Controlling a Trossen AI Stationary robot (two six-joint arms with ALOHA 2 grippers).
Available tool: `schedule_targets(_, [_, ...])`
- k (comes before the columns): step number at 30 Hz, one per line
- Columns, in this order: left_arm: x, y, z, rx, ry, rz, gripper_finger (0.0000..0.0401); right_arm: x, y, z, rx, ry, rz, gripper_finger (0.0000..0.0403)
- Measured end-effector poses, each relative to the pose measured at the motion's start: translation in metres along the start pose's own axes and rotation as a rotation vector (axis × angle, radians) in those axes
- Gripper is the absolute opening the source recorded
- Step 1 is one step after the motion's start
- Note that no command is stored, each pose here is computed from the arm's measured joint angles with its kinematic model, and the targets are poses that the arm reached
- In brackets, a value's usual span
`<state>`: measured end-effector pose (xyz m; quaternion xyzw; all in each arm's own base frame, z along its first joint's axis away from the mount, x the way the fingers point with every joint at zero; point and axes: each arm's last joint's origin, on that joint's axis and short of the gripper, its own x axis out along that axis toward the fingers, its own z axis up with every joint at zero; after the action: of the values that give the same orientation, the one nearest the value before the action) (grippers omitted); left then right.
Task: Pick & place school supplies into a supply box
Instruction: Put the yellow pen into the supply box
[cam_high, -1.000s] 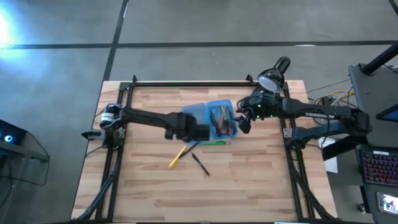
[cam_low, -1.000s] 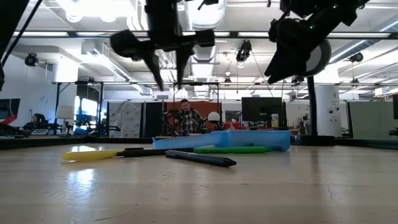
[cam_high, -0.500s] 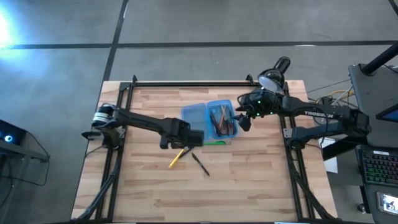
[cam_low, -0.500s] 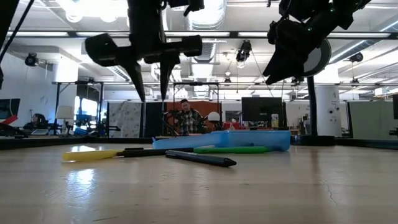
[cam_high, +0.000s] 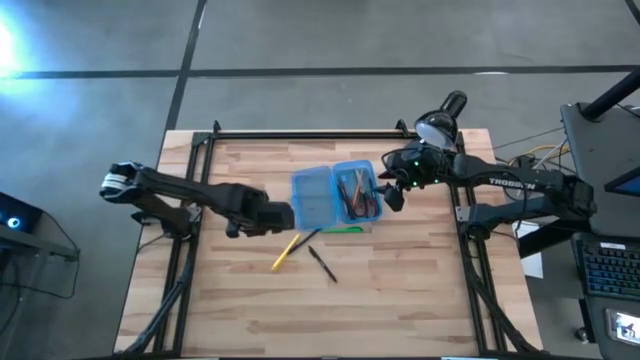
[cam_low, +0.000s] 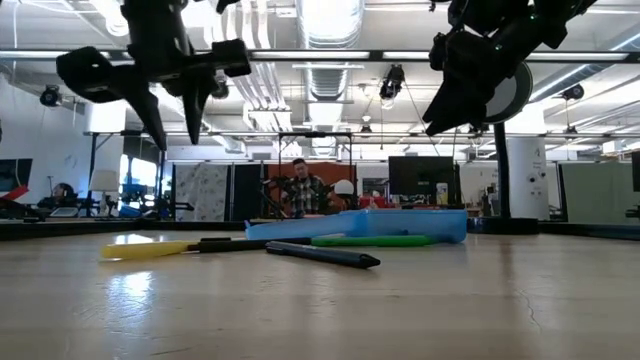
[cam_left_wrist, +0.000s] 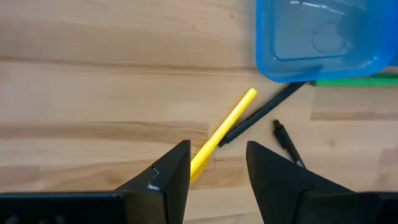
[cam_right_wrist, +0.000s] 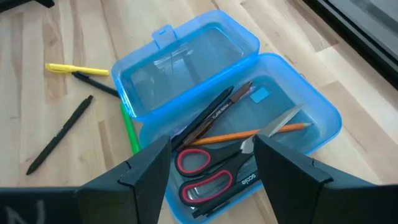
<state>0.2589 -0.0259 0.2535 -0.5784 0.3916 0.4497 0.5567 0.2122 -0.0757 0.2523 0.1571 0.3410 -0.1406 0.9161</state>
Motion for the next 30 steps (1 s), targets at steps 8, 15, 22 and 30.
schedule_targets(8, [0.015,-0.002,-0.009,0.264,0.025,-0.077,0.0139,0.000,0.000,0.000,-0.001,-0.001,-0.004,0.0219])
schedule_targets(15, [0.032,-0.005,-0.018,0.268,0.028,-0.025,0.0139,0.000,0.000,0.000,0.018,-0.002,-0.008,0.0219])
schedule_targets(22, [0.061,-0.022,-0.038,0.399,0.048,0.041,0.0139,0.000,0.000,0.000,0.025,-0.003,-0.011,0.0219])
schedule_targets(30, [0.075,-0.023,-0.069,0.488,0.081,0.128,0.0139,0.000,-0.001,0.000,0.075,-0.007,-0.030,0.0219])
